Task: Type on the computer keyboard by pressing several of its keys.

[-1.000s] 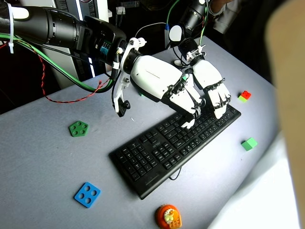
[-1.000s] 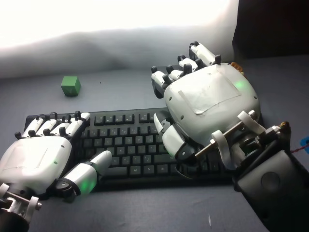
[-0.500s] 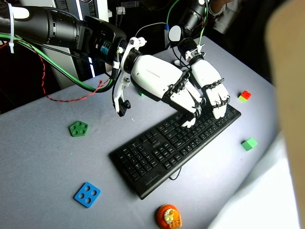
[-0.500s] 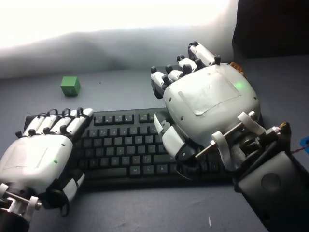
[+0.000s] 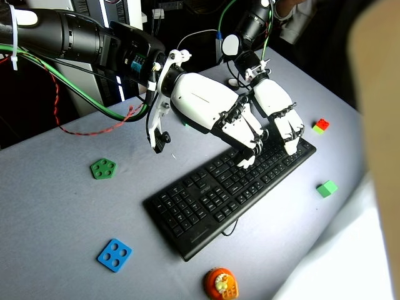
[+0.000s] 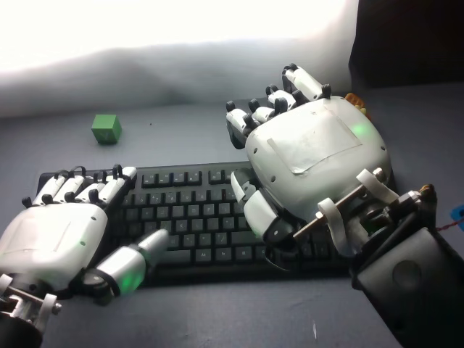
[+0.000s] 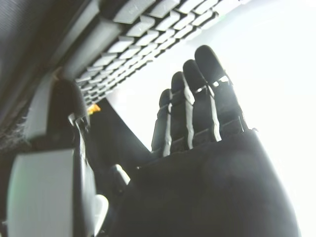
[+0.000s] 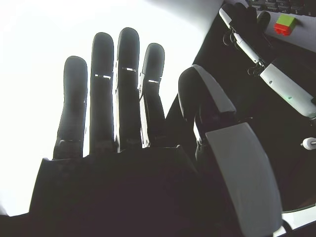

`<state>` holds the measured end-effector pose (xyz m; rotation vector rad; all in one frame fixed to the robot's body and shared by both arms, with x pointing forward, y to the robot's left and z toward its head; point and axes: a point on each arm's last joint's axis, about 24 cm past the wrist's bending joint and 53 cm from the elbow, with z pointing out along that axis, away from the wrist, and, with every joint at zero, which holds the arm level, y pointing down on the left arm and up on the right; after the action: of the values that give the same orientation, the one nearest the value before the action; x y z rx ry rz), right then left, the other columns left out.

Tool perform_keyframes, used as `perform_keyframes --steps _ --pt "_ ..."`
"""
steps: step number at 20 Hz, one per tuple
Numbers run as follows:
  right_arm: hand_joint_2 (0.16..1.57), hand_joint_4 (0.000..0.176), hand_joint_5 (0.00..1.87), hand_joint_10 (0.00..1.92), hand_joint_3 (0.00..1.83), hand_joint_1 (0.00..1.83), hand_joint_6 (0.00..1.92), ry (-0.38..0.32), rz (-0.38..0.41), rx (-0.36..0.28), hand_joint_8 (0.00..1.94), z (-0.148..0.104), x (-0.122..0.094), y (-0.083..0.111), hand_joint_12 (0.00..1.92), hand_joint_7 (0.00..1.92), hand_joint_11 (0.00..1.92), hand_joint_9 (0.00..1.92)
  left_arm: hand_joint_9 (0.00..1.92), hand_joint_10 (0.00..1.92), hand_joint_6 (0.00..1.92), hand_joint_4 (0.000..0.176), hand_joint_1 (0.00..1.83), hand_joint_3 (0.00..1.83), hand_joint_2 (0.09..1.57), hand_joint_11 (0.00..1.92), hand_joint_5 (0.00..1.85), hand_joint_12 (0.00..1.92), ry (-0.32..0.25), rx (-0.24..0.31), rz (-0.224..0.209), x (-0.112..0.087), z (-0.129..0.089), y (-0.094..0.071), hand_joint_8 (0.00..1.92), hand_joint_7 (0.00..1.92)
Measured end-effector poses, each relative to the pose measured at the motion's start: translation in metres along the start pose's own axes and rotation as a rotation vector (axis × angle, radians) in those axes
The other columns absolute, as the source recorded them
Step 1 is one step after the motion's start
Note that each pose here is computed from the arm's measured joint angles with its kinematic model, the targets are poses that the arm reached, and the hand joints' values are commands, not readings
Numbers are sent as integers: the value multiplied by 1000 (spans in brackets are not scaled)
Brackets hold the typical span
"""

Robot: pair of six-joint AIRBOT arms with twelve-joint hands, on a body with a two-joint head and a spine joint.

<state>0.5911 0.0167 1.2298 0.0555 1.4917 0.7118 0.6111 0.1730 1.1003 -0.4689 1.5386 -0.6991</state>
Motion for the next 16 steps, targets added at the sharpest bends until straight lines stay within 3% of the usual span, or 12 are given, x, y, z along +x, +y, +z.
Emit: perform_keyframes --steps 1,3,6,8,9,11,14,16 --pt "1479 0 390 990 0 512 933 0 -1 0 427 0 0 0 1739 601 0 365 65 624 9 6 0 0 1279 0 174 1291 -3 1 4 -2 0 0 5 317" --pt "1480 0 417 989 0 517 932 -1 -2 1 437 0 -1 -1 1751 628 24 397 98 588 14 29 0 0 1270 0 199 1308 -21 -4 6 -12 3 1 5 326" --pt "1500 0 374 1002 4 450 927 0 -3 0 428 -1 -1 0 1739 588 0 348 94 573 9 10 0 11 1298 0 192 1308 -44 10 7 -27 7 -6 1 314" --pt "1503 0 378 995 5 445 928 -1 -5 1 432 -1 -1 -1 1744 602 0 366 101 574 10 28 0 5 1288 0 197 1303 -47 17 7 -32 7 -10 6 327" --pt "1501 0 387 981 4 448 935 -1 -5 2 433 -1 -1 -1 1750 623 3 392 104 575 13 26 0 6 1290 0 204 1300 -43 14 3 -33 7 -11 8 331" --pt "1487 0 387 977 0 501 925 -1 -5 1 419 -1 -1 -1 1740 613 0 382 86 568 4 5 0 14 1312 0 184 1298 -37 16 5 -37 7 -13 0 312" --pt "1495 0 398 974 1 474 937 2 -3 -2 422 -2 -1 1 1748 631 14 402 104 578 6 20 0 8 1303 0 190 1297 -34 19 15 -44 6 -15 0 307" --pt "1489 0 374 973 0 497 935 2 -3 -3 413 -2 -1 1 1740 605 0 373 83 574 1 8 0 12 1327 0 175 1281 -31 18 20 -50 6 -17 0 299"
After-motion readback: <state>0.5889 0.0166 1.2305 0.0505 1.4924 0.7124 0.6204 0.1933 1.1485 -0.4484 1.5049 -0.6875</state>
